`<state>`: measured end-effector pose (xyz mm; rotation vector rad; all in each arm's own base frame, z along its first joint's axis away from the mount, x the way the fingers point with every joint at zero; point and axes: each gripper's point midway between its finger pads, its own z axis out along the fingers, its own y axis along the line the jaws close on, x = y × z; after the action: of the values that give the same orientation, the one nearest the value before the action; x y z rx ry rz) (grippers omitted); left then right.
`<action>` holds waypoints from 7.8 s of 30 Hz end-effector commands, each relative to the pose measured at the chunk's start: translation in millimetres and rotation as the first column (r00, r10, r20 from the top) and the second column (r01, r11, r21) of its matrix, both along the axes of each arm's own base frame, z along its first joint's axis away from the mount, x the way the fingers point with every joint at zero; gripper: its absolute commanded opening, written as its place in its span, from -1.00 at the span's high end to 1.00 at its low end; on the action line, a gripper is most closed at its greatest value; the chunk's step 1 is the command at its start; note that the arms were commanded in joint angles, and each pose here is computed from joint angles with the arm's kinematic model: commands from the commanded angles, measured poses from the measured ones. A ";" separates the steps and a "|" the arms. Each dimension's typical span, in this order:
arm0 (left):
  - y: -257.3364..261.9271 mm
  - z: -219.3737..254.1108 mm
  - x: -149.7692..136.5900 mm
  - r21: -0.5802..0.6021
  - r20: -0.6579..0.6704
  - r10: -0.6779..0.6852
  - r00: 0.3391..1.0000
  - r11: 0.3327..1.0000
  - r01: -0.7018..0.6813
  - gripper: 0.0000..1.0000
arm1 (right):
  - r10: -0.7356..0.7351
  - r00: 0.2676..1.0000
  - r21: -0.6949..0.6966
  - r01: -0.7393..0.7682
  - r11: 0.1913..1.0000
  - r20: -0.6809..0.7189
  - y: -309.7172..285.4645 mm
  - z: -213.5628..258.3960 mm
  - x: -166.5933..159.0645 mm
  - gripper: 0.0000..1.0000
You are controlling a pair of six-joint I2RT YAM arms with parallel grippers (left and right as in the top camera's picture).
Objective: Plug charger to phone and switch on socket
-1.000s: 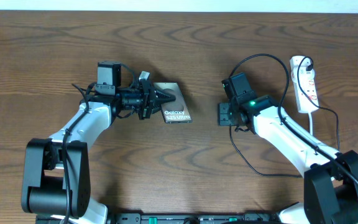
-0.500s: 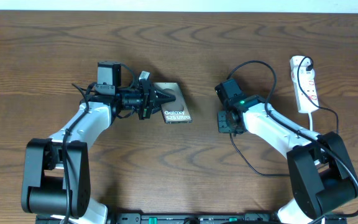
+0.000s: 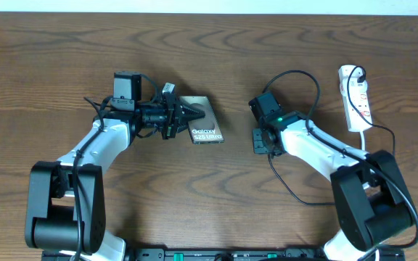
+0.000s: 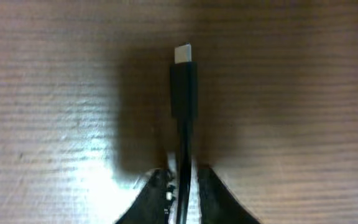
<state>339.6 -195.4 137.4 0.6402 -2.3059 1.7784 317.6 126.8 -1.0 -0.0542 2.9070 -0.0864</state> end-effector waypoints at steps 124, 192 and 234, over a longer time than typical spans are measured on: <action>-9.0 108.8 53.9 -0.167 0.538 0.110 0.836 0.986 -0.023 0.85 | 0.090 0.960 0.901 -0.281 0.329 0.266 133.6 204.2 -62.9 0.98; -9.9 108.8 56.7 -0.160 0.559 0.121 0.820 0.986 -0.037 0.85 | 0.052 0.976 0.916 -0.217 0.336 0.212 132.8 201.3 -60.0 0.98; -14.6 108.7 52.0 -0.157 0.567 0.098 0.818 0.988 -0.010 0.85 | 0.043 0.975 0.920 -0.221 0.324 0.219 133.8 205.6 -58.0 0.98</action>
<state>393.8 -208.0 236.1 0.2109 -2.4749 2.3836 257.4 262.0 204.9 -0.0951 2.2853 1.5650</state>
